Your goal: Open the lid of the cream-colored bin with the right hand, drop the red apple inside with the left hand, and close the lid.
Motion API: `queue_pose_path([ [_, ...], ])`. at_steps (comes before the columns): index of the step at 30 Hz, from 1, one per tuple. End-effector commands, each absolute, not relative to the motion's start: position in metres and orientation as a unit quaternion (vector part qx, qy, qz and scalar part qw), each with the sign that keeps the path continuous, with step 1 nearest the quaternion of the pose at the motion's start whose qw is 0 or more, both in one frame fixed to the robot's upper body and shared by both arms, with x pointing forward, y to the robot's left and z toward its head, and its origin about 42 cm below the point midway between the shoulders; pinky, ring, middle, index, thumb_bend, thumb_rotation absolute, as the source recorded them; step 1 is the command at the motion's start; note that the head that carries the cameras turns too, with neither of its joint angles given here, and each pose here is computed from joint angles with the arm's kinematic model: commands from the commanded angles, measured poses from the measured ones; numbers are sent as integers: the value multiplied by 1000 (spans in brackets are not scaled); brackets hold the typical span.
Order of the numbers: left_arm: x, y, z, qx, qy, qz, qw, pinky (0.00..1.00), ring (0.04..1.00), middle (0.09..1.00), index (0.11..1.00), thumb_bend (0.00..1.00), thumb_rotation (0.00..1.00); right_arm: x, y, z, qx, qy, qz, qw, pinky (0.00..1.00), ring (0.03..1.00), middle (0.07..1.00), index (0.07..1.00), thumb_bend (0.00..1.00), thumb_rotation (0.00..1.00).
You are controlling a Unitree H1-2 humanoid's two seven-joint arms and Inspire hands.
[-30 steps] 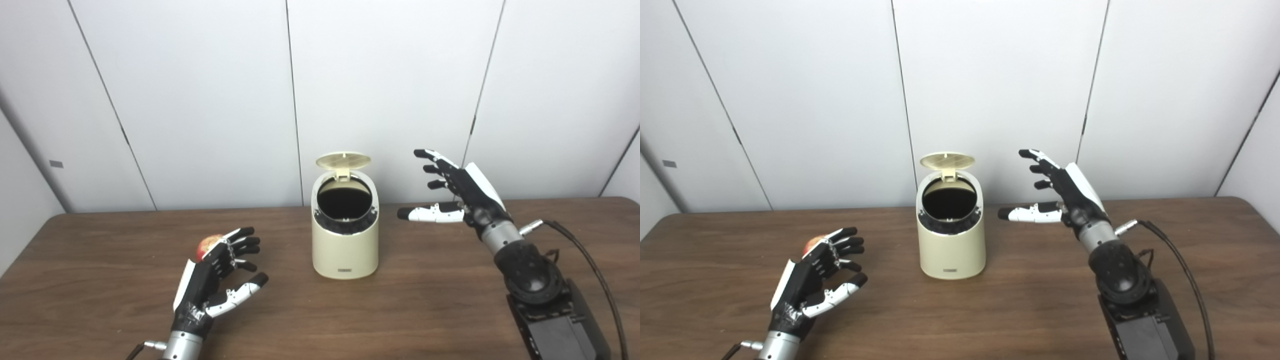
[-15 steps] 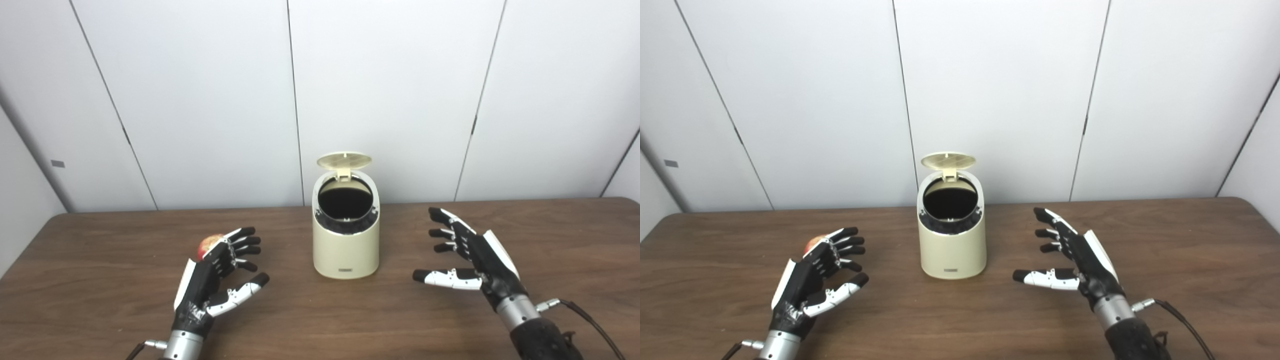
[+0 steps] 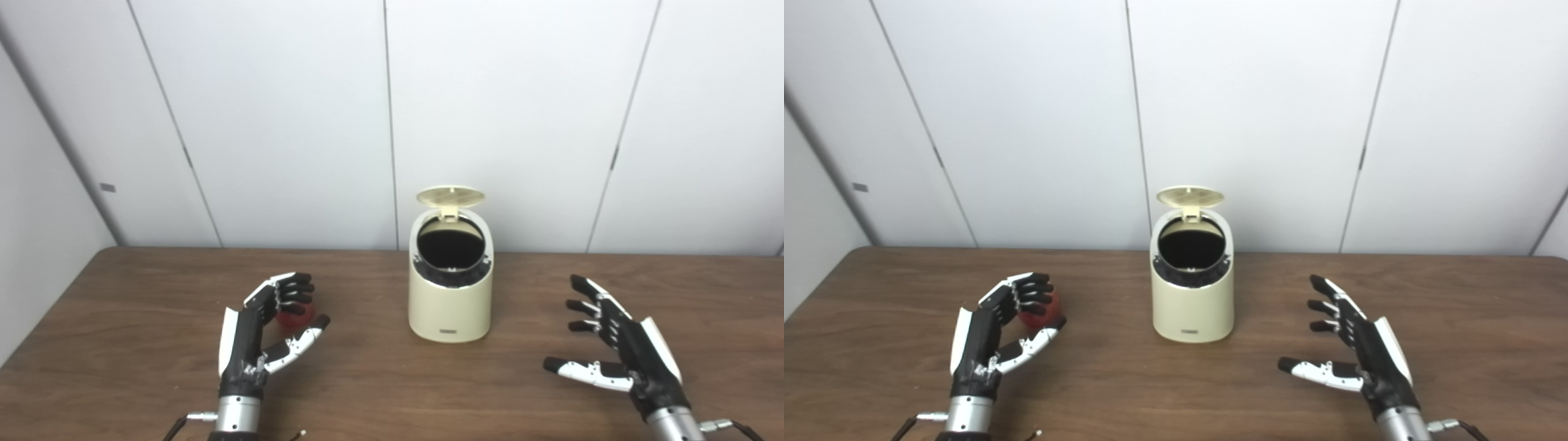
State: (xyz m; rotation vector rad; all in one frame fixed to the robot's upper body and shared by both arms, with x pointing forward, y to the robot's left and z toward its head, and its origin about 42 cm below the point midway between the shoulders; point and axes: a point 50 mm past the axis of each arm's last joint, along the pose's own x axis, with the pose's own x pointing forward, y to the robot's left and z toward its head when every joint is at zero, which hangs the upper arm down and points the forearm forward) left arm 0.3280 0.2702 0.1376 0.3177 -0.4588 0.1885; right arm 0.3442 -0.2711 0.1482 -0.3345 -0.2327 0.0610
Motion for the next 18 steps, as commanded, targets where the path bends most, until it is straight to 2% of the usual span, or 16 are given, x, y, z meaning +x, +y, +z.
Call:
queue_pose_path([
  [1, 331, 279, 164, 190, -262, 121, 938, 716, 826, 828, 828, 706, 224, 348, -276, 164, -168, -157, 29, 973, 685, 835, 914, 887, 749, 87],
  [3, 332, 285, 170, 203, -263, 132, 934, 768, 889, 902, 891, 756, 248, 347, -278, 162, -166, -152, 31, 974, 693, 838, 922, 893, 734, 49],
  [5, 334, 291, 175, 216, -257, 143, 931, 746, 914, 940, 926, 782, 251, 346, -279, 162, -165, -148, 31, 975, 692, 837, 926, 893, 725, 35],
  [7, 337, 296, 180, 232, -247, 157, 928, 763, 919, 948, 946, 819, 274, 345, -279, 163, -162, -145, 31, 976, 704, 840, 929, 891, 718, 7],
  [12, 344, 308, 183, 265, -212, 165, 926, 892, 964, 989, 989, 874, 284, 343, -278, 168, -161, -144, 35, 976, 692, 841, 928, 888, 716, 3],
  [15, 349, 314, 180, 271, -189, 152, 931, 917, 994, 999, 999, 902, 283, 343, -277, 173, -172, -143, 34, 974, 714, 848, 927, 890, 733, 4],
  [18, 354, 318, 176, 282, -168, 144, 933, 915, 984, 1000, 1000, 939, 308, 343, -279, 175, -173, -143, 35, 974, 729, 858, 934, 897, 742, 0],
])
